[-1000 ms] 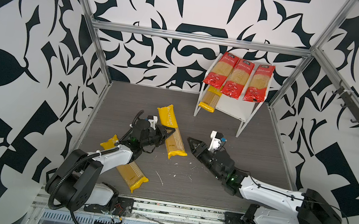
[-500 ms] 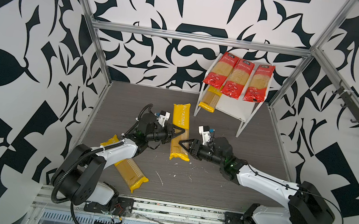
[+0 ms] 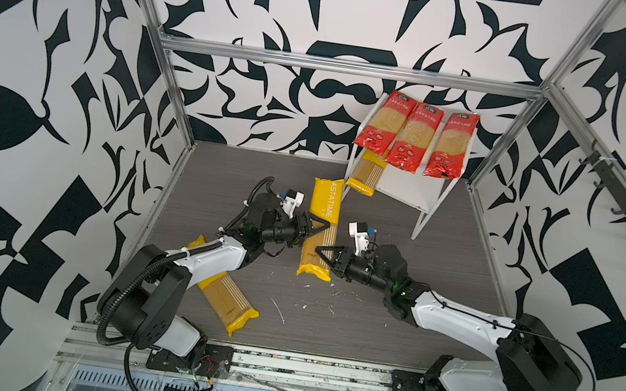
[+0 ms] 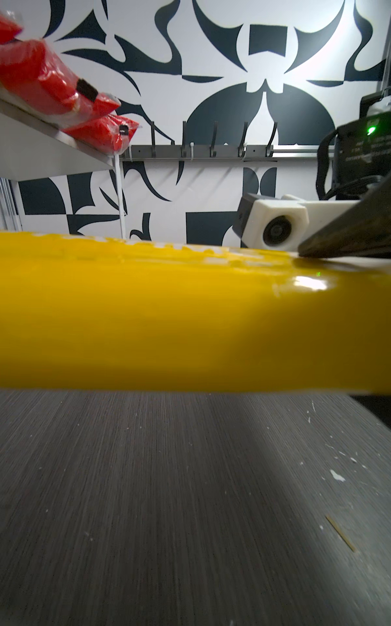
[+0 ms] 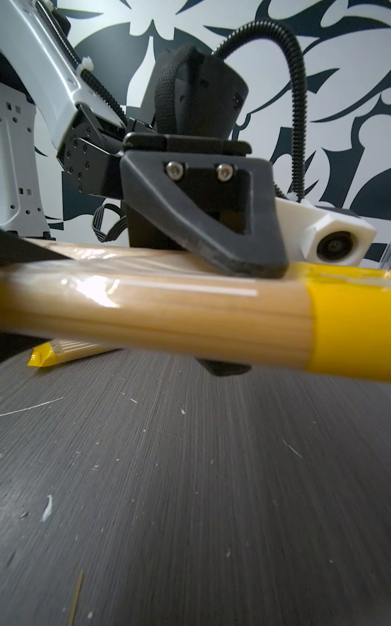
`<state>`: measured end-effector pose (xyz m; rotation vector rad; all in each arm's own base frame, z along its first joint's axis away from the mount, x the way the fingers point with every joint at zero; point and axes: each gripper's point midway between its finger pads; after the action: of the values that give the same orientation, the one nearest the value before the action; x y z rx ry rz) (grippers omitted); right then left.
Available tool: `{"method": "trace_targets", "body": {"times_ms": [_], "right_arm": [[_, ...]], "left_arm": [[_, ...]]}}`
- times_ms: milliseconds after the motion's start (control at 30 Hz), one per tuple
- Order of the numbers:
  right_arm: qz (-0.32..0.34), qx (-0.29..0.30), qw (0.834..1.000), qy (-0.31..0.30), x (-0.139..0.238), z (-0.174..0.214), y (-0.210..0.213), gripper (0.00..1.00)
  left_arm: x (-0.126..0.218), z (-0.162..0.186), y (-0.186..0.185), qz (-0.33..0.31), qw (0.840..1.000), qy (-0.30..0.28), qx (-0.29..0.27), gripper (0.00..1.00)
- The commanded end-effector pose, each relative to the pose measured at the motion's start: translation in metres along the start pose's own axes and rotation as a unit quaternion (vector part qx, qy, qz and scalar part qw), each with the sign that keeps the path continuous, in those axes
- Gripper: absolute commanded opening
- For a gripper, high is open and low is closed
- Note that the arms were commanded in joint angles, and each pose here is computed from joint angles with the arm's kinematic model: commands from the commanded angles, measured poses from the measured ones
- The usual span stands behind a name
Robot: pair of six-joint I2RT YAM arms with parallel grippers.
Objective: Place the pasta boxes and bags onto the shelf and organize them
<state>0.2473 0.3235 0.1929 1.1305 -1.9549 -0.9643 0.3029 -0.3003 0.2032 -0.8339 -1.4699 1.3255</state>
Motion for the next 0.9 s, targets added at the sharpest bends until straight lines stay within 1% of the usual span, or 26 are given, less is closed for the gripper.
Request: {"method": "trace_targets", "body": {"times_ms": [0, 100, 267, 367, 533, 733, 867], "right_arm": [[-0.078, 0.05, 0.994, -0.049, 0.015, -0.028, 0.039, 0.0], [-0.094, 0.057, 0.992, -0.062, 0.028, -0.037, 0.044, 0.0], [-0.069, 0.058, 0.993, -0.077, 0.046, -0.052, 0.035, 0.0], [-0.062, 0.074, 0.991, -0.088, 0.058, -0.064, 0.039, 0.0], [-0.032, 0.091, 0.989, -0.114, 0.083, -0.086, 0.031, 0.0], [-0.024, 0.101, 0.984, -0.147, 0.105, -0.12, 0.027, 0.0], [-0.039, 0.106, 0.983, -0.144, 0.106, -0.132, 0.037, 0.0]], "left_arm": [[0.004, 0.004, -0.043, 0.055, 0.997, 0.009, -0.047, 0.51], [0.008, 0.004, -0.041, 0.054, 0.997, 0.007, -0.045, 0.56], [0.021, -0.003, -0.035, 0.048, 0.998, -0.008, -0.041, 0.62], [0.032, -0.006, -0.026, 0.034, 0.999, -0.011, -0.04, 0.63], [0.05, -0.01, -0.014, 0.02, 0.999, -0.028, -0.038, 0.63], [0.053, -0.009, -0.004, 0.014, 0.999, -0.036, -0.032, 0.63], [0.053, -0.01, -0.003, 0.014, 0.999, -0.039, -0.032, 0.63]]}}
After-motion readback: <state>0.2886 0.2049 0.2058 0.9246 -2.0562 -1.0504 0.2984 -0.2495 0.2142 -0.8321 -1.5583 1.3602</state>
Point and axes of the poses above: each gripper's point midway between its finger pads, its own x axis back along the fingers, its own y axis along the line the jaws close on, z = x × y, and after that the axes turned 13 degrees about x, right-handed
